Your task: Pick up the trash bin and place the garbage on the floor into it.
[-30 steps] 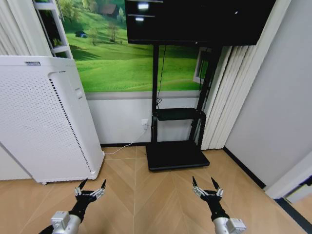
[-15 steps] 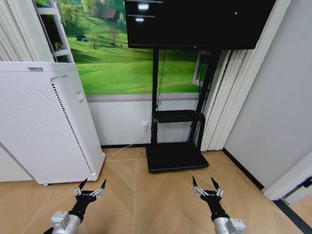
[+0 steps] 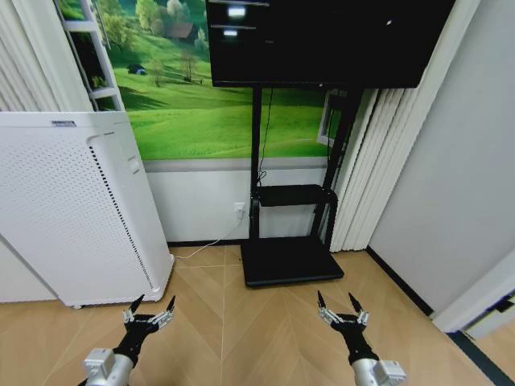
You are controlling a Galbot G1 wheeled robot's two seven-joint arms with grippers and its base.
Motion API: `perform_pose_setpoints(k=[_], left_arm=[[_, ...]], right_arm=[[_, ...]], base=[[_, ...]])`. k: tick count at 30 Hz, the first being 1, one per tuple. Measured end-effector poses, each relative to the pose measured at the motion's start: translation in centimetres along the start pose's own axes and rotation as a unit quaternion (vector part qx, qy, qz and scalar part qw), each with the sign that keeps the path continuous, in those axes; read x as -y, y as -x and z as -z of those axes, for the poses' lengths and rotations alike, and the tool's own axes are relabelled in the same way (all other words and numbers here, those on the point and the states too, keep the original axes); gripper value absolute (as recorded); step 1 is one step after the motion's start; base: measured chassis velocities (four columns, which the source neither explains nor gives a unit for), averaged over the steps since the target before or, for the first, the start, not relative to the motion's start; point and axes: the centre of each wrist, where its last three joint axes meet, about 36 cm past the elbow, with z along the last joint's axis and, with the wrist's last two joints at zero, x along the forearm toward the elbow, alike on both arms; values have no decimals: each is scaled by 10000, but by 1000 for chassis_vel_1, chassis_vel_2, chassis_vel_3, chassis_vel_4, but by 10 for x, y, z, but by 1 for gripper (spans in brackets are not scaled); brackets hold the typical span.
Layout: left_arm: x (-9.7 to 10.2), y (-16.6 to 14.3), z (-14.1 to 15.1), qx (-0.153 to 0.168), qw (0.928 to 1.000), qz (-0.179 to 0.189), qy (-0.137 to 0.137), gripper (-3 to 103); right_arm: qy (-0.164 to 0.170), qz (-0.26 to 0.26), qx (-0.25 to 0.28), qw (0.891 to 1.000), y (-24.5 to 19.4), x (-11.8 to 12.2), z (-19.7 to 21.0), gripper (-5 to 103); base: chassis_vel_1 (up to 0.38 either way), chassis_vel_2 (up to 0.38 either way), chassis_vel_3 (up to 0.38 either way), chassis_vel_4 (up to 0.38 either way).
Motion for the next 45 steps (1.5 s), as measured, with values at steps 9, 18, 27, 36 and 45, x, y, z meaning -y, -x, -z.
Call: perform_pose_setpoints(k=[9, 18, 27, 36, 45], left_arm=[[0, 0, 0, 0, 10000, 0, 0, 100], [0, 0, 0, 0, 10000, 0, 0, 100], [0, 0, 0, 0, 10000, 0, 0, 100], [0, 0, 0, 0, 10000, 0, 0, 100], [0, 0, 0, 0, 10000, -1, 0, 100]], right_arm=[[0, 0, 2, 10000, 0, 0, 0, 100], [0, 0, 3, 10000, 0, 0, 0, 100], [0, 0, 3, 10000, 0, 0, 0, 100], [0, 0, 3, 10000, 0, 0, 0, 100], [-1, 0, 3, 10000, 0, 0, 0, 100]], base=[[0, 0, 0, 0], [0, 0, 0, 0], [0, 0, 0, 0], [0, 0, 0, 0], [36, 42, -35, -30]])
